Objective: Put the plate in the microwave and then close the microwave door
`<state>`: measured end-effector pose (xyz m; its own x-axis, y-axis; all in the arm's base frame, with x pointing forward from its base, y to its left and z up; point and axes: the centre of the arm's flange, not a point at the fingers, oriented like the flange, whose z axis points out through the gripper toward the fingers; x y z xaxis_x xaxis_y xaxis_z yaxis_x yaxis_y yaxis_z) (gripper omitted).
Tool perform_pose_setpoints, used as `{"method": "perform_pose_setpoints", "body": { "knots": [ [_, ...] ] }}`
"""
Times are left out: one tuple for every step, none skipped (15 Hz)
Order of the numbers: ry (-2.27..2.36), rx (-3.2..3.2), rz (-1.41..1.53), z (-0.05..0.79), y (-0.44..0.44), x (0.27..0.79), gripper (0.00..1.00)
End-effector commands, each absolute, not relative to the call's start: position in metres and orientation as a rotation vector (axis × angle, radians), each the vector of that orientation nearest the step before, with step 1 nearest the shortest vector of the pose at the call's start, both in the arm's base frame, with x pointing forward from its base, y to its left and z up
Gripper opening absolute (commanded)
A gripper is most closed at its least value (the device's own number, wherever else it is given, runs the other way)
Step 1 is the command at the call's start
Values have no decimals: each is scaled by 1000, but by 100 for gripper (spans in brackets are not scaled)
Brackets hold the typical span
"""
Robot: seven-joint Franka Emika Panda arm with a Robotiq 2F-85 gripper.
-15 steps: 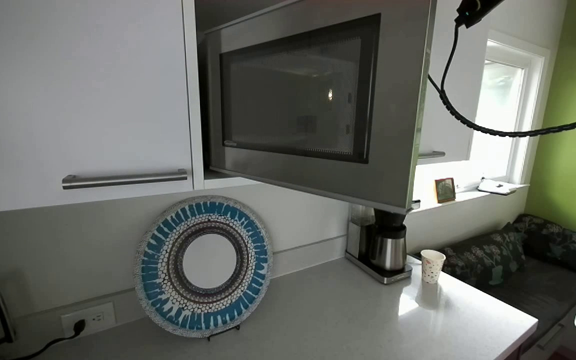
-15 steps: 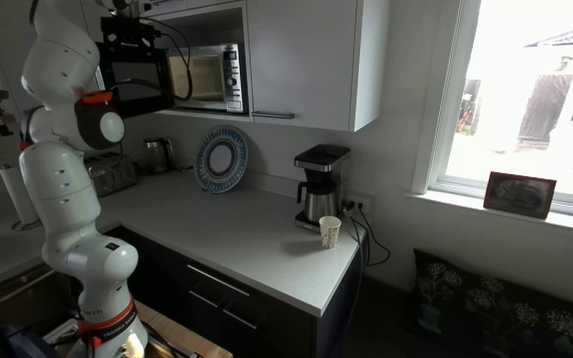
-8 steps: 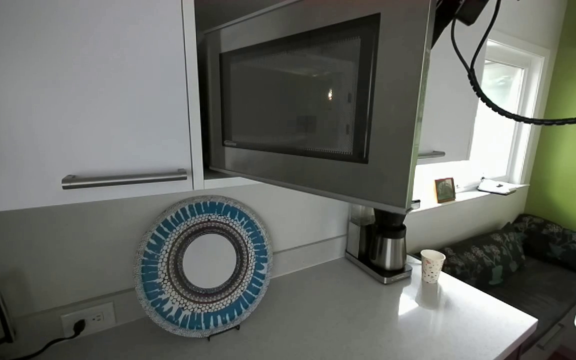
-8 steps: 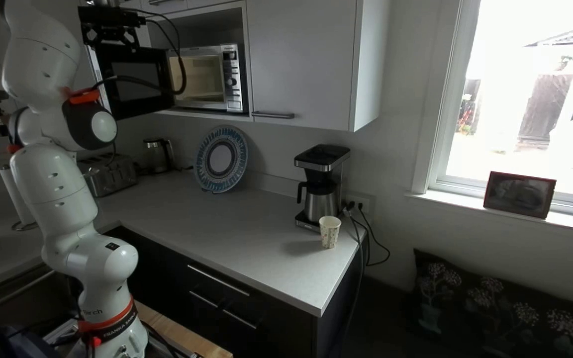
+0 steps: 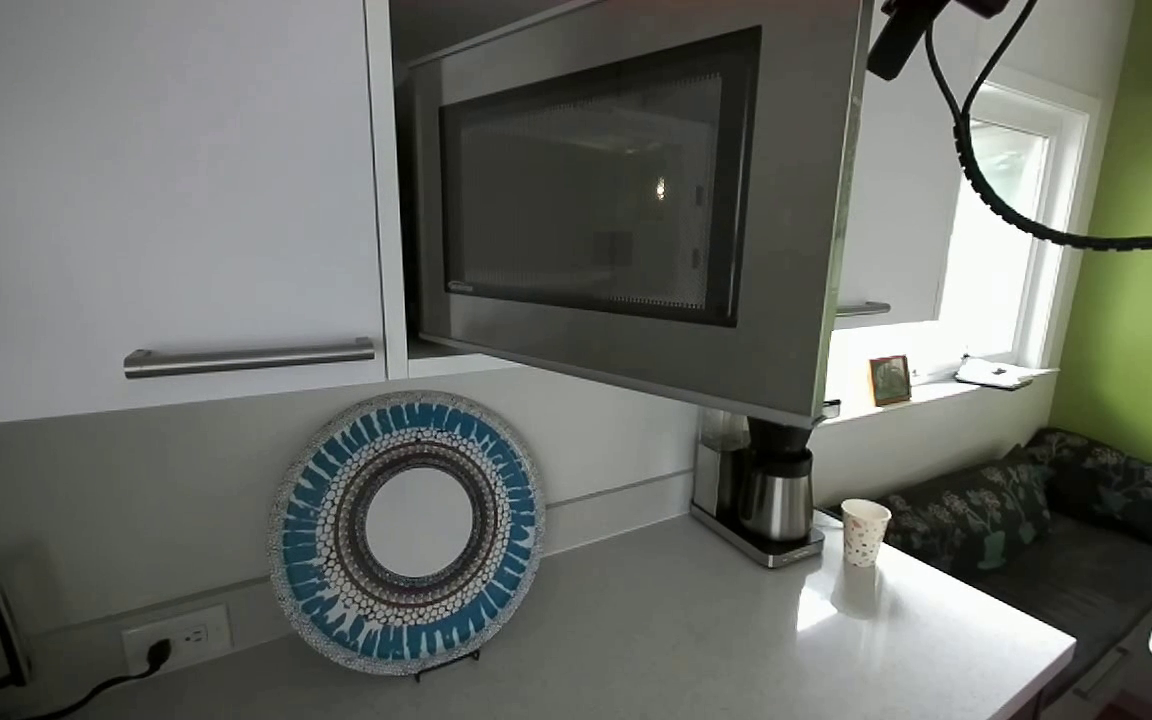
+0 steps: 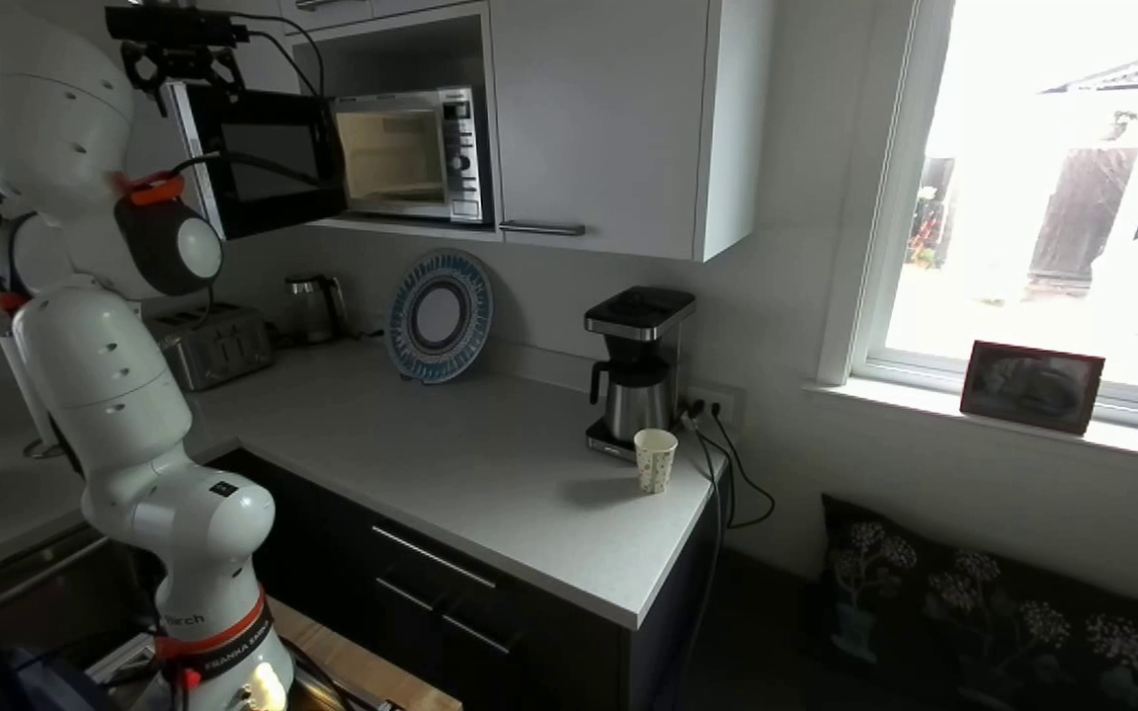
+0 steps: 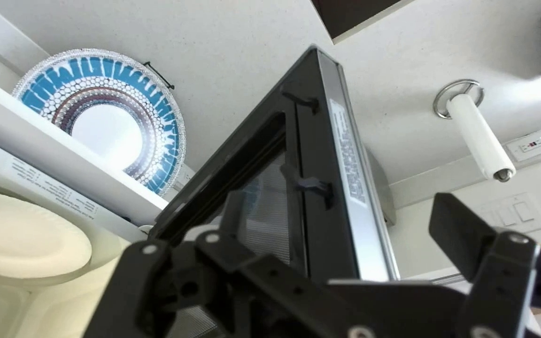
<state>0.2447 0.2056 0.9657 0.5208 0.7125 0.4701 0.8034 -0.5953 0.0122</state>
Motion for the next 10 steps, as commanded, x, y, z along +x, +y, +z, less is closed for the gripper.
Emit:
{"method": "perform_pose_setpoints", "body": {
  "knots": [
    [-1189,-2623,-651,977,228,249,100],
    [-1169,-2634,-653,976,232,249,100],
    [-1160,-2640,-657,977,237,250,100],
    [-1150,-2650,-660,976,244,253,100],
    [-1140,-2658,-663,975,249,254,100],
    [-1121,-2672,-681,976,250,254,100],
    [-1106,-2682,-703,978,253,254,100],
    [-1091,-2699,-716,978,256,255,100],
    [-1078,-2718,-725,978,259,257,100],
    [-1054,-2749,-736,978,261,257,100]
  ]
}}
